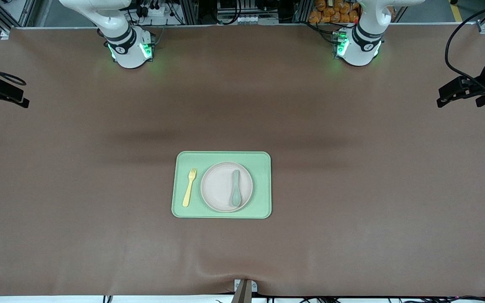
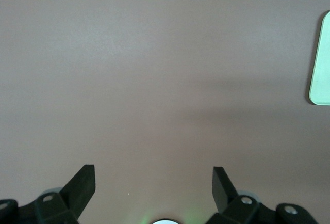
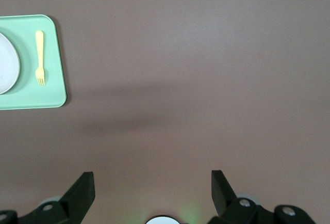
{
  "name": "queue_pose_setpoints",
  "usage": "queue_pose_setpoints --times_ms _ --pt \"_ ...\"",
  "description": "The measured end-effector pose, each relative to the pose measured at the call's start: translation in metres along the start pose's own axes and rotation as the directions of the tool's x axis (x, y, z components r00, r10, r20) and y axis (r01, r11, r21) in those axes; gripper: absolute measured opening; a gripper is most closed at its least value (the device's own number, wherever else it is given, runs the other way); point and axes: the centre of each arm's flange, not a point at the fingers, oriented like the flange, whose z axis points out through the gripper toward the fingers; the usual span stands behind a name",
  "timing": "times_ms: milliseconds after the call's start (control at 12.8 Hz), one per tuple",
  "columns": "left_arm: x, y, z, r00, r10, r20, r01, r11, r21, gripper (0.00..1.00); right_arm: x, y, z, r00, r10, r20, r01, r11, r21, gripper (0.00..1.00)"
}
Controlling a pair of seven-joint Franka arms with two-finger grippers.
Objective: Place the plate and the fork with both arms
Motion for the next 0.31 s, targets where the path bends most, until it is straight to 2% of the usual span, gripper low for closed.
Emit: queue_pose_setpoints --times_ms 312 --pt "0.0001 0.0 0.0002 1.0 0.0 0.0 0.0 1.0 0.0 1.0 -0.0002 -0.0027 -0.0007 1.0 -0.005 -0.002 0.005 1.0 -0.001 1.0"
